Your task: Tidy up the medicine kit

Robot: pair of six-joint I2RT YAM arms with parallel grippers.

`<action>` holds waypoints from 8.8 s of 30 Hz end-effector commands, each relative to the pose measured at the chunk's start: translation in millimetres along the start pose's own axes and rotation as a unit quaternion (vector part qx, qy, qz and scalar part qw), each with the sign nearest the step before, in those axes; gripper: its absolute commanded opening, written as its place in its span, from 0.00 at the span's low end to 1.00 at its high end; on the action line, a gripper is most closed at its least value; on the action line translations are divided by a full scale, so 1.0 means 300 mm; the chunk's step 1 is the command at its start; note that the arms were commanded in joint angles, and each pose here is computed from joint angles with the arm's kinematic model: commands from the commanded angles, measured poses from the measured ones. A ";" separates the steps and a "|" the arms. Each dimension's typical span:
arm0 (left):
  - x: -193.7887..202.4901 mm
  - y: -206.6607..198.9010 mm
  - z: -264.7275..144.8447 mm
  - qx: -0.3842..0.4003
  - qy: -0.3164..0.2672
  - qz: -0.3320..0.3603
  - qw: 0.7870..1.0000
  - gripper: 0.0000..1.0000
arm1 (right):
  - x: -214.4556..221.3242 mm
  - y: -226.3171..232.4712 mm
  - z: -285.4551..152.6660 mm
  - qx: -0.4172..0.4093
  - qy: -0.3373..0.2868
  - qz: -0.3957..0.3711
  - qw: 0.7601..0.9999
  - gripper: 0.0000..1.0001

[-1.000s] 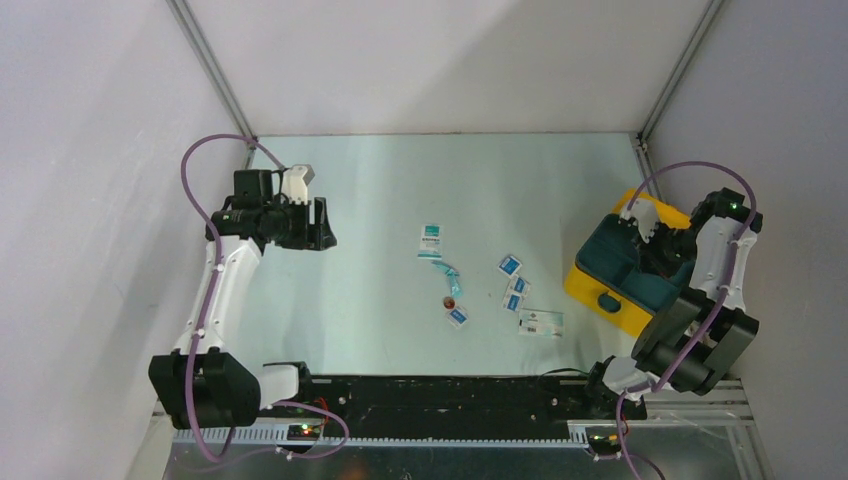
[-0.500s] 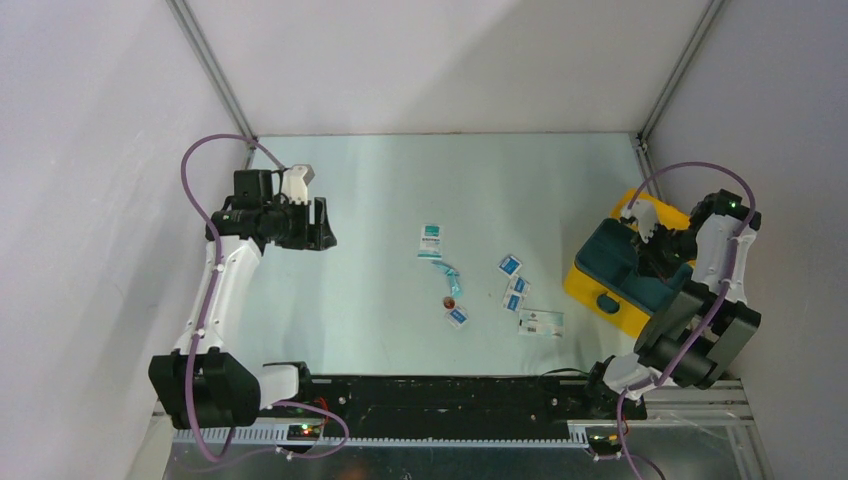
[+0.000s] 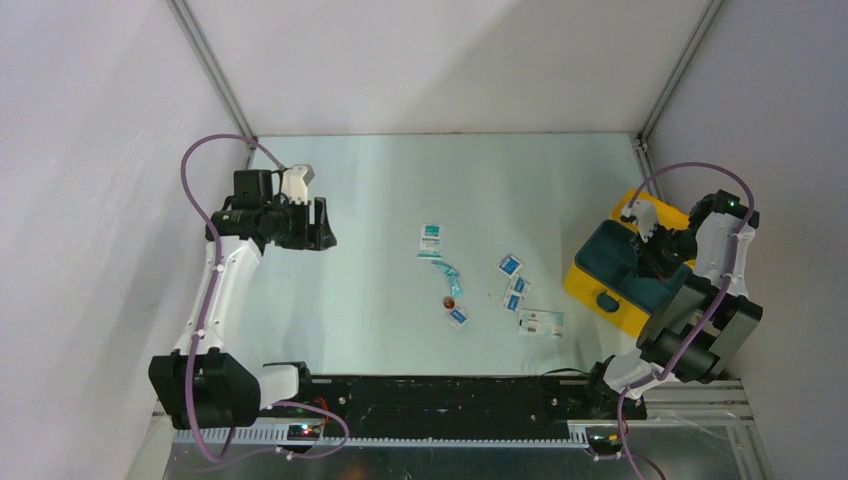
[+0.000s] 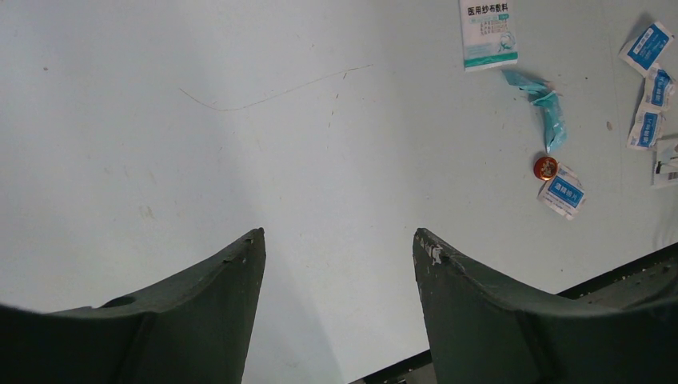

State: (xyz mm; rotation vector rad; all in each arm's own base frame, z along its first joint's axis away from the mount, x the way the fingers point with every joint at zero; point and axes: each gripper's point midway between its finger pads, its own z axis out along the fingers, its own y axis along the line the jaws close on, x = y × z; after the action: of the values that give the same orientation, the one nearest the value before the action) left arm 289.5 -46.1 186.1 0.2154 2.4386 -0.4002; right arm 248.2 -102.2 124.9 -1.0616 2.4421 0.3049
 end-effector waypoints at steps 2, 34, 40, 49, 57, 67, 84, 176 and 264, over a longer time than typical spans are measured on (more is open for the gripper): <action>-0.048 -0.015 -0.042 0.003 -0.035 0.022 0.999 0.73 | 0.007 -0.013 -0.001 0.015 0.002 0.008 1.000 0.13; -0.164 -0.254 0.085 0.084 -0.127 0.069 0.986 0.72 | -0.694 0.397 -0.015 0.009 -0.172 -0.093 0.981 0.77; -0.128 -0.263 0.228 0.091 -0.084 -0.039 0.992 0.72 | -0.819 0.479 0.258 -0.019 -0.124 -0.068 0.990 0.70; -0.092 -0.231 0.199 0.069 -0.094 -0.011 0.993 0.75 | -0.912 0.633 0.592 -0.064 -0.052 0.029 0.996 0.59; -0.063 -0.219 0.202 0.062 -0.081 -0.007 0.995 0.83 | -0.971 0.632 0.718 -0.069 -0.028 0.062 0.995 0.61; -0.009 -0.235 0.364 0.121 0.016 -0.141 0.982 0.78 | -1.045 0.651 0.898 -0.081 0.006 0.154 0.985 0.82; -0.006 -0.096 0.366 0.123 0.016 -0.256 0.959 0.75 | -0.925 0.667 1.099 0.021 0.044 0.151 0.987 0.57; -0.076 0.137 0.206 0.117 -0.070 -0.329 0.935 0.75 | -0.188 0.115 0.055 0.034 0.082 -0.322 0.943 0.16; -0.123 0.140 0.138 0.096 -0.113 -0.278 0.949 0.75 | -0.332 0.510 0.327 -0.014 0.043 -0.261 0.964 0.67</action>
State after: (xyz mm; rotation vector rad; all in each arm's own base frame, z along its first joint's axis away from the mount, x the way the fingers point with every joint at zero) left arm 345.9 -25.0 144.8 -0.5245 2.2617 -0.9028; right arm 245.6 121.2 136.8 -1.5438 2.0435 0.2684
